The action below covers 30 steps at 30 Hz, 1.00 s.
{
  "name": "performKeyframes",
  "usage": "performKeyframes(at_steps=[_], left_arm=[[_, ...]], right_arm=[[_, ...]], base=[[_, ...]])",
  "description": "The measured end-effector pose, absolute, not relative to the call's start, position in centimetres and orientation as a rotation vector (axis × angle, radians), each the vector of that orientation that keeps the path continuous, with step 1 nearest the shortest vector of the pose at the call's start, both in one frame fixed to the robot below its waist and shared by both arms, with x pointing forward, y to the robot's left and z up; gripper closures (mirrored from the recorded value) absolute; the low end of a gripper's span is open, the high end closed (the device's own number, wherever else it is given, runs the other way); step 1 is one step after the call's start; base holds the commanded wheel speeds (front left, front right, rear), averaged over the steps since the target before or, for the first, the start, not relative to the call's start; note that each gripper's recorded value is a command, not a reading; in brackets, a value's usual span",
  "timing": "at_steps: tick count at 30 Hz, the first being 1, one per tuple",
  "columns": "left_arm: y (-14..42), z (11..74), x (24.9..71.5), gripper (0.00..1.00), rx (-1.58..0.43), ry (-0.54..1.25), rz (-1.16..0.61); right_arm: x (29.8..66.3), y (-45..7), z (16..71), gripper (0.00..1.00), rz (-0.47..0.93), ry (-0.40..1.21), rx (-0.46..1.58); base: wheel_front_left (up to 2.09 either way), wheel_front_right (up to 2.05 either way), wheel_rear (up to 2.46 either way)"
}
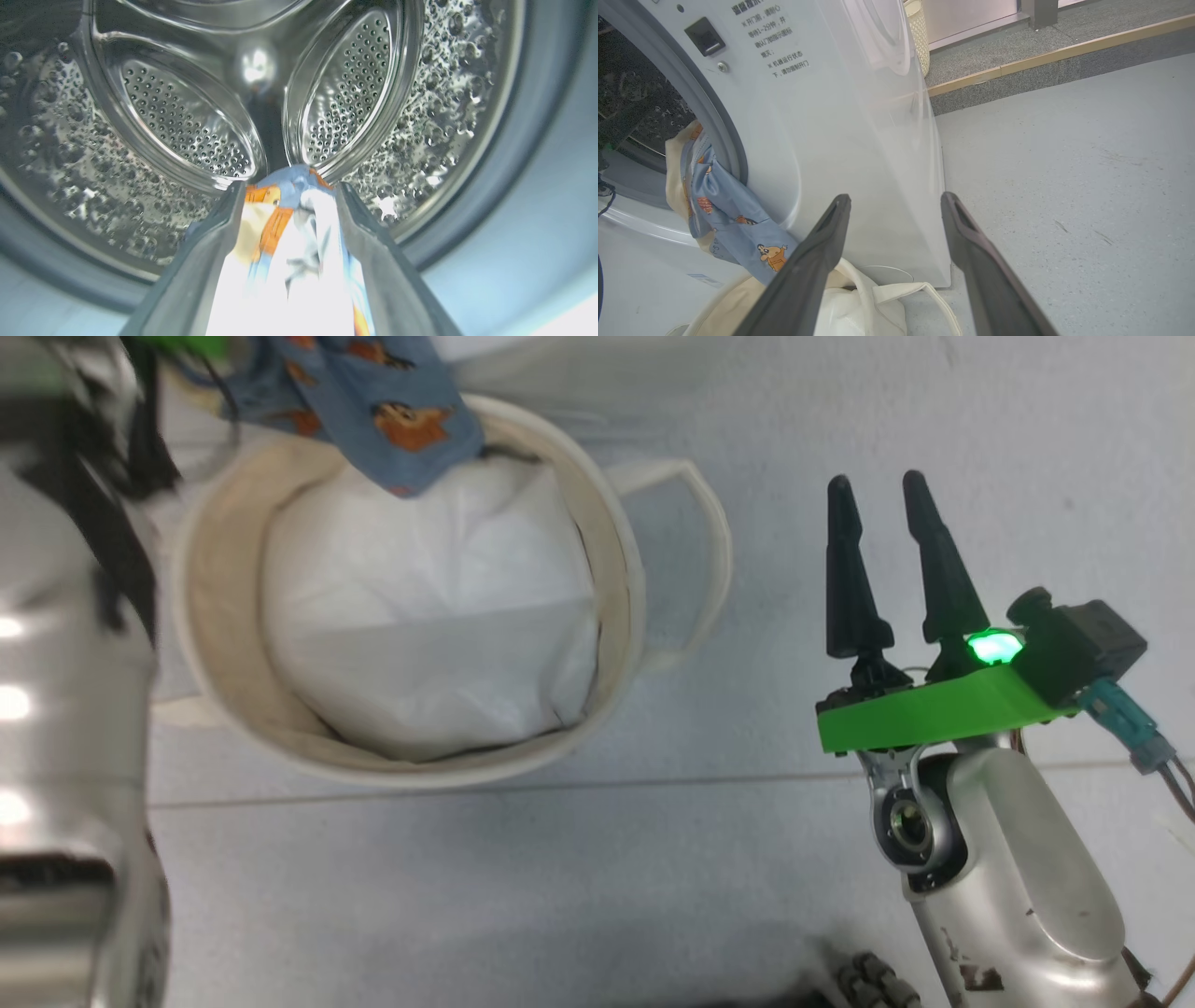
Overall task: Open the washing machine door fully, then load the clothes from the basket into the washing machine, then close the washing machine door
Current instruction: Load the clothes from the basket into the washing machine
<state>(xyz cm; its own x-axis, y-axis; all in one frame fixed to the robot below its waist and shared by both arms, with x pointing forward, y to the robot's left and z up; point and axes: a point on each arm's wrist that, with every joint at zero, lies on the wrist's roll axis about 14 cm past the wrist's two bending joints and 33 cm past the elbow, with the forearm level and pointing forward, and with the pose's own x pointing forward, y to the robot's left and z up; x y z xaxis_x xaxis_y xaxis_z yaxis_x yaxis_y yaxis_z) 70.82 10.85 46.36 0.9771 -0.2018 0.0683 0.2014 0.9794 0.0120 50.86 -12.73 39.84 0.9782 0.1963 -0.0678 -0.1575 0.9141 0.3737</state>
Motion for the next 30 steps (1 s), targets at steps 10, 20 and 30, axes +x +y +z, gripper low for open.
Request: performKeyframes(at_steps=[10,20,30], left_arm=[[12.4,48.5,62.2,0.0,0.019,-0.058,-0.204],[13.8,48.2,52.3,0.0,0.065,-0.014,-0.151],[14.3,48.8,45.3,0.0,0.006,-0.016,-0.109]], right_arm=[[48.4,-12.6,44.3,0.0,0.182,0.044,0.386],[44.8,-12.1,48.4,0.0,0.201,-0.018,0.395],[40.8,-13.6,49.2,0.0,0.153,-0.022,0.398]], base=[[0.0,0.0,0.0],[0.0,0.0,0.0],[0.0,0.0,0.0]])
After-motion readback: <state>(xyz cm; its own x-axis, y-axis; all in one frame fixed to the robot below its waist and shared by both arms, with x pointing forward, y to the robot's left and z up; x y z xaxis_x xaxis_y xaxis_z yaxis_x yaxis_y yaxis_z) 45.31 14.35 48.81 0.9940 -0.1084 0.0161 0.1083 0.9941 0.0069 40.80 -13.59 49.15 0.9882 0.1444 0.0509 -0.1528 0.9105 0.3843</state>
